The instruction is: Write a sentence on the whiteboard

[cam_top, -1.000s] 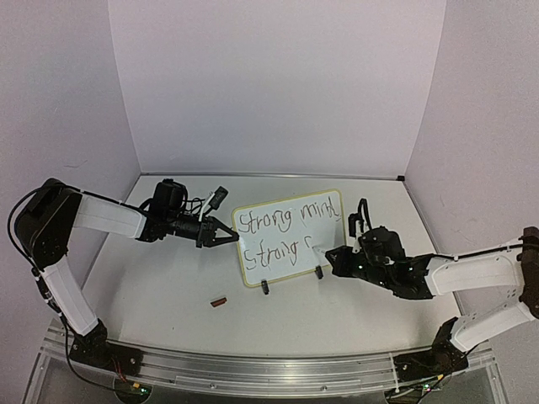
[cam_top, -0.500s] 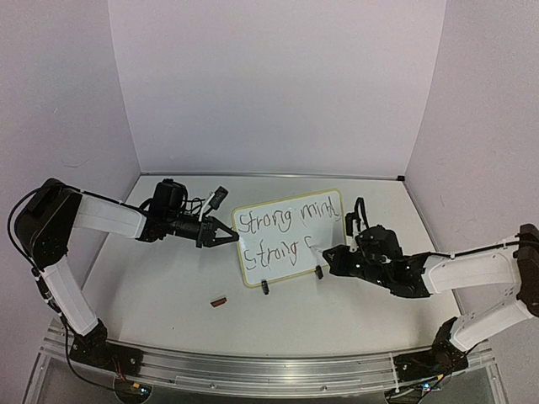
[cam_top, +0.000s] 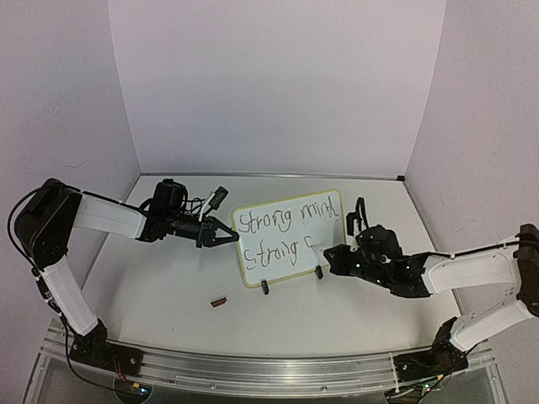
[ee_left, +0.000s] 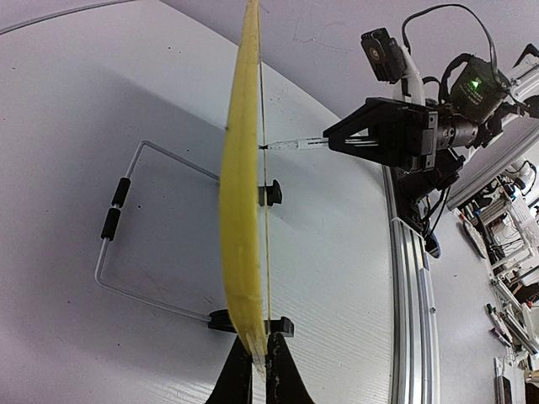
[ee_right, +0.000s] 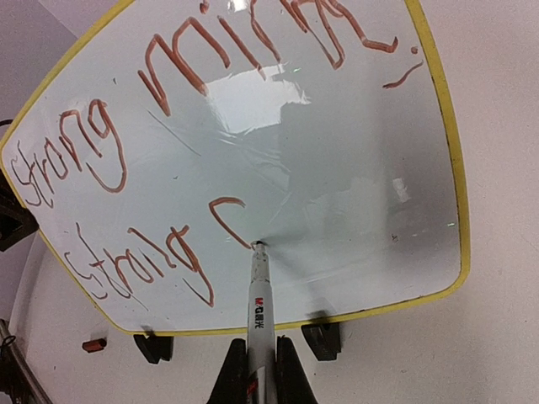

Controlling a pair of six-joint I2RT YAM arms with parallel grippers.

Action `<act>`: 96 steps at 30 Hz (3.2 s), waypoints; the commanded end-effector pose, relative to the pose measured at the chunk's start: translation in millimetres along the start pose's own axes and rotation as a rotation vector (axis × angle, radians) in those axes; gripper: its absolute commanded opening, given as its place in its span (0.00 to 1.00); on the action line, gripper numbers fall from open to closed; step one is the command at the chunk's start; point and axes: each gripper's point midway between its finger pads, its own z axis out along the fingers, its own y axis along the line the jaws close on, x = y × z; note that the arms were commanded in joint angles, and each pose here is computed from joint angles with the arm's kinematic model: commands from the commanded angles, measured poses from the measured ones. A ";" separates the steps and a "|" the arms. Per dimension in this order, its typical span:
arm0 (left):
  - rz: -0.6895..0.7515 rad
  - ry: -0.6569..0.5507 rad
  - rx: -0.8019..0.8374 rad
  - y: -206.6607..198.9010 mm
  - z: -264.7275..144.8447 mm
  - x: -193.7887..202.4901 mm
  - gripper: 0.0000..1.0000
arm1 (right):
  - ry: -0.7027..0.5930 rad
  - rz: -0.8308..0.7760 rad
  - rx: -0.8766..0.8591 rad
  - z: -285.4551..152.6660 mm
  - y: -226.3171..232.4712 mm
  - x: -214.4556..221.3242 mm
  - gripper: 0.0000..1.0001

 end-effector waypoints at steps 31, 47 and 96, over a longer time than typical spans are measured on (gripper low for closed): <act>0.013 0.031 -0.021 0.3 1.7 10.4 0.00 | -0.024 0.015 -0.071 2.1 23.4 -18.6 0.00; 0.014 0.031 -0.021 -0.2 1.5 10.2 0.00 | -0.082 0.013 0.033 -10.1 0.1 -27.2 0.00; 0.014 0.031 -0.020 -0.7 1.3 10.5 0.00 | -0.075 -0.049 0.070 1.4 5.9 -41.4 0.00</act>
